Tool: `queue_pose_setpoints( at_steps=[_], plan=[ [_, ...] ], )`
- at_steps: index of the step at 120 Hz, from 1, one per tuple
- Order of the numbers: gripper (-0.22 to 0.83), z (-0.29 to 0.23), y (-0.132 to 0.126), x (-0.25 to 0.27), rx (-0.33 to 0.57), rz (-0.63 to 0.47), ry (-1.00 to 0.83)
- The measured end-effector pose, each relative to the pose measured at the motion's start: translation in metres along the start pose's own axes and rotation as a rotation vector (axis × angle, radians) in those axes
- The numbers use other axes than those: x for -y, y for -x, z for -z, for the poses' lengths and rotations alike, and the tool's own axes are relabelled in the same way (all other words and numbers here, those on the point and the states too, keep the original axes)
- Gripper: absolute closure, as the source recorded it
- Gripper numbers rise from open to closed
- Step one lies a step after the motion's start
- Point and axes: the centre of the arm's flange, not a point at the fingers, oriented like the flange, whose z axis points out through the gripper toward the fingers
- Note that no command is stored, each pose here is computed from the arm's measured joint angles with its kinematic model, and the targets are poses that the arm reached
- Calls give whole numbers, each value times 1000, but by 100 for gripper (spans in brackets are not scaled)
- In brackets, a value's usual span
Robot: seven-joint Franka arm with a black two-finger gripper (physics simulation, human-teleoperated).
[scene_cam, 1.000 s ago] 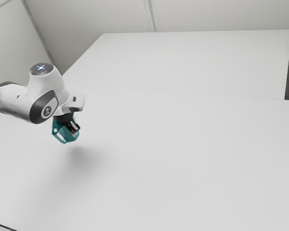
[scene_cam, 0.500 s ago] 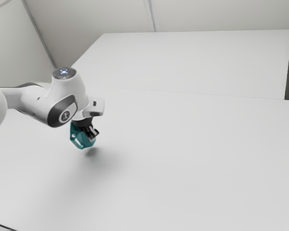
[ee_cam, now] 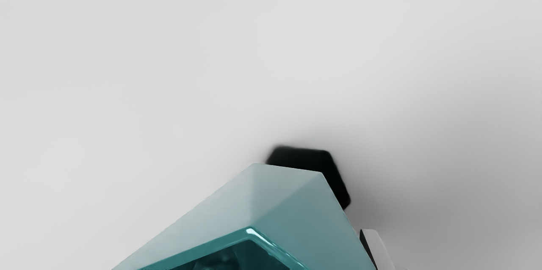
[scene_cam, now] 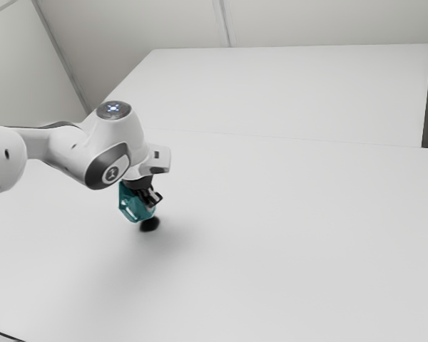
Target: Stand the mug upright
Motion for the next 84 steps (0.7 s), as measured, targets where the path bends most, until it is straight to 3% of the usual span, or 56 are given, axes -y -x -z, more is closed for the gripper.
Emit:
queue_pose_setpoints(
  at_steps=[60, 84],
  plan=[
    [79, -9, -11, -27, 17, -16, 3],
    [79, 1, 7, -35, 13, -4, 5]
  ],
)
